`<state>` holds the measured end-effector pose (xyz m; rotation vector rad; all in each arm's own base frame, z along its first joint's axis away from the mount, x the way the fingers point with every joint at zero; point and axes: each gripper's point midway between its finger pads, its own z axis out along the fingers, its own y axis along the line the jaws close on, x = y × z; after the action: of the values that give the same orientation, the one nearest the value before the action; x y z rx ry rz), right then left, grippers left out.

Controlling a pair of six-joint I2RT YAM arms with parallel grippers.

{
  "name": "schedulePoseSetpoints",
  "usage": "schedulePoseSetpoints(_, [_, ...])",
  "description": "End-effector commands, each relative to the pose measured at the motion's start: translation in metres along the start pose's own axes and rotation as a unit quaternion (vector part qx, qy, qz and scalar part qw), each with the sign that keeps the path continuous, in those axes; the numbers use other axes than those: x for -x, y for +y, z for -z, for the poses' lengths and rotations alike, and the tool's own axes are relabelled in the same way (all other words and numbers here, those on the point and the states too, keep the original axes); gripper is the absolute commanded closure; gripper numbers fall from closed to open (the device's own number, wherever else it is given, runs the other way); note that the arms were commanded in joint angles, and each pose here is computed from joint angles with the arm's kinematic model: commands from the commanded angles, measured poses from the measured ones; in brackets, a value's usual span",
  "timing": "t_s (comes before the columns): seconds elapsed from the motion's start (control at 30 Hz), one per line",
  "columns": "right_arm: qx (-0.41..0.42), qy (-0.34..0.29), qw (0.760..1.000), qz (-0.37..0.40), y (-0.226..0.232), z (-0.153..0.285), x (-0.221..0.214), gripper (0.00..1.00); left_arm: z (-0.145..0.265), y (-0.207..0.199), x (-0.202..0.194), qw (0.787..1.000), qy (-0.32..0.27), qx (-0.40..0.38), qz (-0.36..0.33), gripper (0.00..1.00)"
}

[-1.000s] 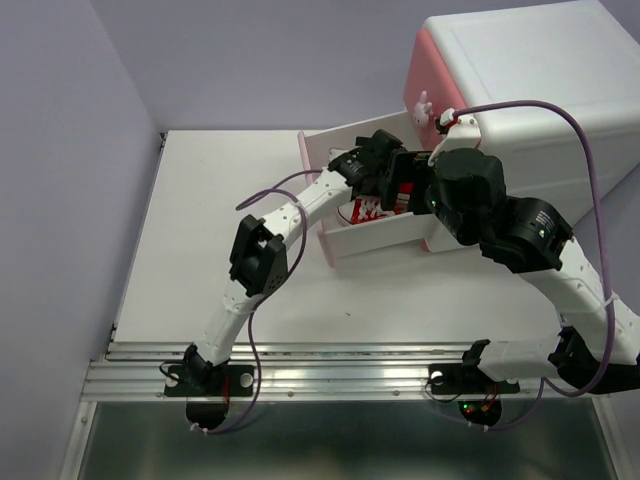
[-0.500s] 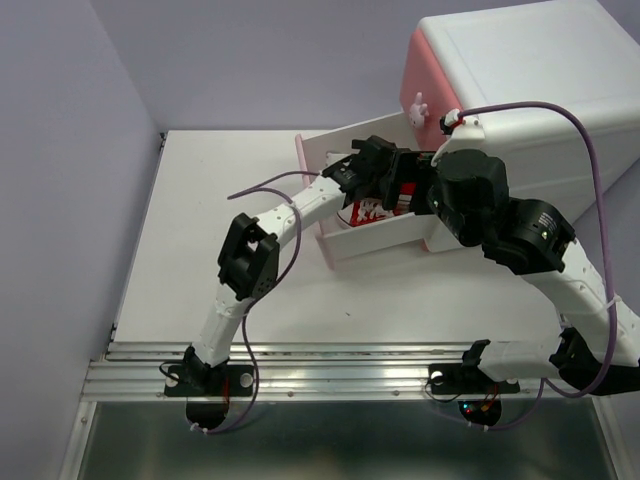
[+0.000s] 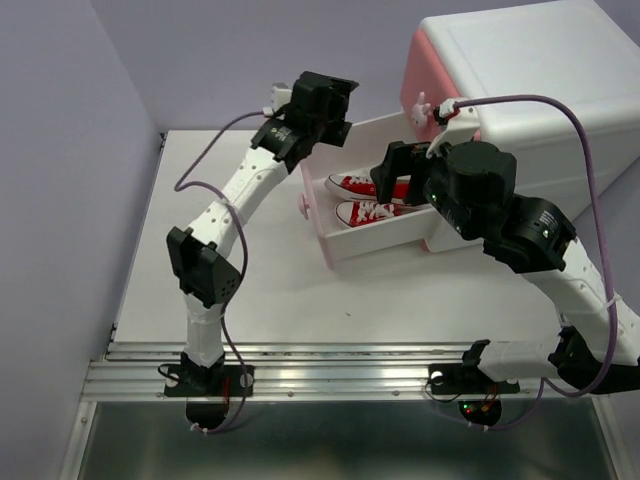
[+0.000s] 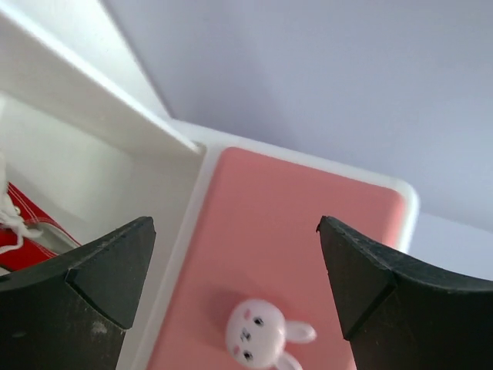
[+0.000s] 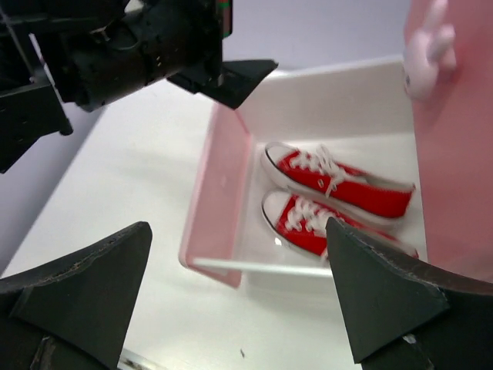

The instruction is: Place and organize the shoes in the shoe cabinet

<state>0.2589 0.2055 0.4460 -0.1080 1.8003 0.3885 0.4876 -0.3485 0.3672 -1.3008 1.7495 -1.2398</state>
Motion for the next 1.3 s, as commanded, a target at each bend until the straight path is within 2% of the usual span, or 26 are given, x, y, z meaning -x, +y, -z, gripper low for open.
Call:
schedulePoseSetpoints(0.0, [0.077, -0.093, 0.993, 0.015, 0.032, 0.009, 0.069, 0.0, 0.071, -0.054, 0.03, 0.991, 0.033, -0.07, -0.109, 0.01])
schedulePoseSetpoints(0.1, [0.136, -0.063, 0.987, 0.051, 0.063, -0.005, 0.057, 0.0, 0.1, -0.073, 0.049, 0.985, 0.022, -0.086, -0.149, 0.01])
schedulePoseSetpoints(0.13, [0.147, -0.034, 0.986, 0.064, 0.074, -0.018, 0.04, 0.0, 0.107, -0.077, 0.054, 0.983, 0.019, -0.089, -0.156, 0.01])
schedulePoseSetpoints(0.2, [0.175, -0.015, 0.983, 0.051, 0.091, -0.022, 0.037, 0.0, 0.121, -0.07, 0.075, 0.983, 0.014, -0.067, -0.17, 0.01])
schedulePoseSetpoints(0.3, [0.175, 0.037, 0.982, 0.051, 0.105, -0.045, 0.01, 0.0, 0.137, -0.041, 0.115, 0.984, -0.01, -0.007, -0.179, 0.01])
schedulePoseSetpoints(0.33, [0.174, 0.047, 0.983, 0.046, 0.106, -0.045, 0.009, 0.0, 0.135, -0.013, 0.124, 0.982, -0.008, 0.038, -0.186, 0.01])
schedulePoseSetpoints(0.37, [0.168, 0.065, 0.982, 0.053, 0.109, -0.056, -0.004, 0.0, 0.15, -0.01, 0.129, 0.982, -0.005, 0.039, -0.185, 0.01])
schedulePoseSetpoints(0.4, [0.16, 0.082, 0.982, 0.06, 0.108, -0.06, -0.014, 0.0, 0.146, 0.015, 0.142, 0.981, -0.006, 0.073, -0.181, 0.01])
schedulePoseSetpoints(0.5, [0.13, 0.133, 0.981, 0.051, 0.108, -0.078, -0.044, 0.0, 0.168, 0.038, 0.163, 0.978, -0.015, 0.096, -0.184, 0.01])
schedulePoseSetpoints(0.53, [0.12, 0.164, 0.977, 0.057, 0.104, -0.078, -0.06, 0.0, 0.167, 0.059, 0.17, 0.976, -0.015, 0.124, -0.181, 0.01])
schedulePoseSetpoints(0.63, [0.084, 0.207, 0.973, 0.059, 0.093, -0.095, -0.088, 0.0, 0.179, 0.098, 0.184, 0.971, -0.014, 0.171, -0.167, 0.01])
schedulePoseSetpoints(0.7, [0.067, 0.209, 0.974, 0.057, 0.079, -0.108, -0.09, 0.0, 0.183, 0.11, 0.185, 0.969, -0.004, 0.176, -0.172, 0.01])
schedulePoseSetpoints(0.8, [0.09, 0.165, 0.981, 0.056, 0.089, -0.115, -0.062, 0.0, 0.178, 0.138, 0.182, 0.965, 0.028, 0.204, -0.164, 0.01])
schedulePoseSetpoints(0.93, [0.124, 0.009, 0.992, 0.022, 0.105, -0.109, 0.035, 0.0, 0.164, 0.157, 0.177, 0.955, 0.067, 0.216, -0.19, 0.01])
schedulePoseSetpoints(1.03, [0.136, -0.111, 0.984, 0.014, 0.107, -0.092, 0.102, 0.0, 0.149, 0.168, 0.177, 0.946, 0.089, 0.231, -0.209, 0.01])
schedulePoseSetpoints(1.07, [0.134, -0.138, 0.98, 0.044, 0.105, -0.09, 0.113, 0.0, 0.141, 0.175, 0.178, 0.939, 0.104, 0.24, -0.223, 0.01])
schedulePoseSetpoints(1.17, [0.072, -0.247, 0.966, 0.011, 0.077, -0.069, 0.177, 0.0, 0.13, 0.179, 0.178, 0.927, 0.128, 0.257, -0.241, 0.01])
schedulePoseSetpoints(1.27, [-0.047, -0.278, 0.959, 0.035, 0.024, -0.071, 0.202, 0.0, 0.121, 0.174, 0.182, 0.92, 0.122, 0.263, -0.265, 0.01])
